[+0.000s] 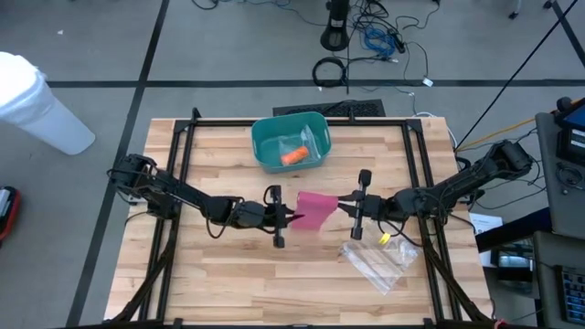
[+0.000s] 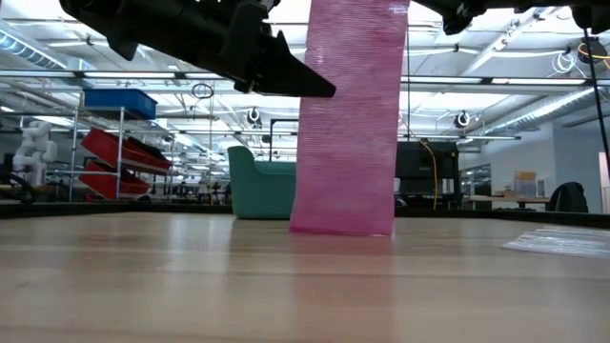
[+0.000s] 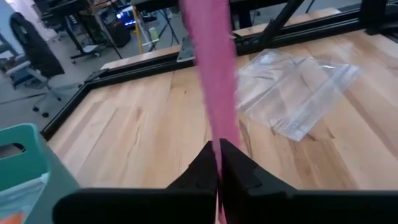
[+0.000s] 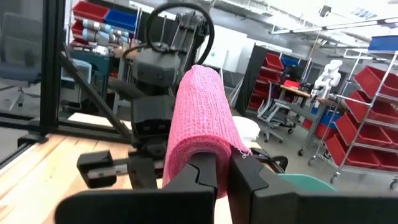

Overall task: Roll bandage
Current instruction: Roll the pink bandage

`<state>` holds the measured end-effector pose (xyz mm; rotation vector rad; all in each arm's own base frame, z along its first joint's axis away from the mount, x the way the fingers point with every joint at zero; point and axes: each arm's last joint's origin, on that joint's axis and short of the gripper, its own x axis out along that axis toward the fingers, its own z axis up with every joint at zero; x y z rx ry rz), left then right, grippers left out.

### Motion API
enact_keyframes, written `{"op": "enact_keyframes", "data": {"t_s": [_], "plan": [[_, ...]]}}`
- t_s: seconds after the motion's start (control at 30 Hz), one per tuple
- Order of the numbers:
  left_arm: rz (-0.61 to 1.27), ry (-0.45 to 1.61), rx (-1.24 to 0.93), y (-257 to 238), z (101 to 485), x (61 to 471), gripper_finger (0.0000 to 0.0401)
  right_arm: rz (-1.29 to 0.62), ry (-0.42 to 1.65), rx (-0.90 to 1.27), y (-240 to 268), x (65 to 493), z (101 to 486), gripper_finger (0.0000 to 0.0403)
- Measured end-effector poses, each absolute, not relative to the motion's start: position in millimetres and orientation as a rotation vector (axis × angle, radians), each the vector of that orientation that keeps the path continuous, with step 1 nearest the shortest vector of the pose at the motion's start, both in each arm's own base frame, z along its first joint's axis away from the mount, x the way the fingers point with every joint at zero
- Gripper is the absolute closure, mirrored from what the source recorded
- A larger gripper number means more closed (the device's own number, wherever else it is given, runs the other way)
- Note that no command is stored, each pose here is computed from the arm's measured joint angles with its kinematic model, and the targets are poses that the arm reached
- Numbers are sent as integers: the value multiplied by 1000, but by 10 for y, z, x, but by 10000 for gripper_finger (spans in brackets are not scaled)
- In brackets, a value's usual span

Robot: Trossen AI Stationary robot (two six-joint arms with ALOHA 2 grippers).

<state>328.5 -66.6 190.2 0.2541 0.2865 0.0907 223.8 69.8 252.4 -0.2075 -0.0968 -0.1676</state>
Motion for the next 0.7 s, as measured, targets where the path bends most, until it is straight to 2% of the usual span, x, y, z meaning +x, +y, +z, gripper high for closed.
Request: {"op": "enact_keyframes", "data": {"t_s": [0.2,0.5,0.7], "plan": [[195,289,316,-635,1914,3283,399,-93,-113,-181,755,2226,2530,401],[292,268,466,-604,1976,3293,400,45,-9,-71,795,2238,2407,401],[371,238,532,-598,2117,3351,400,50,72,14,833,2328,2232,401]]}}
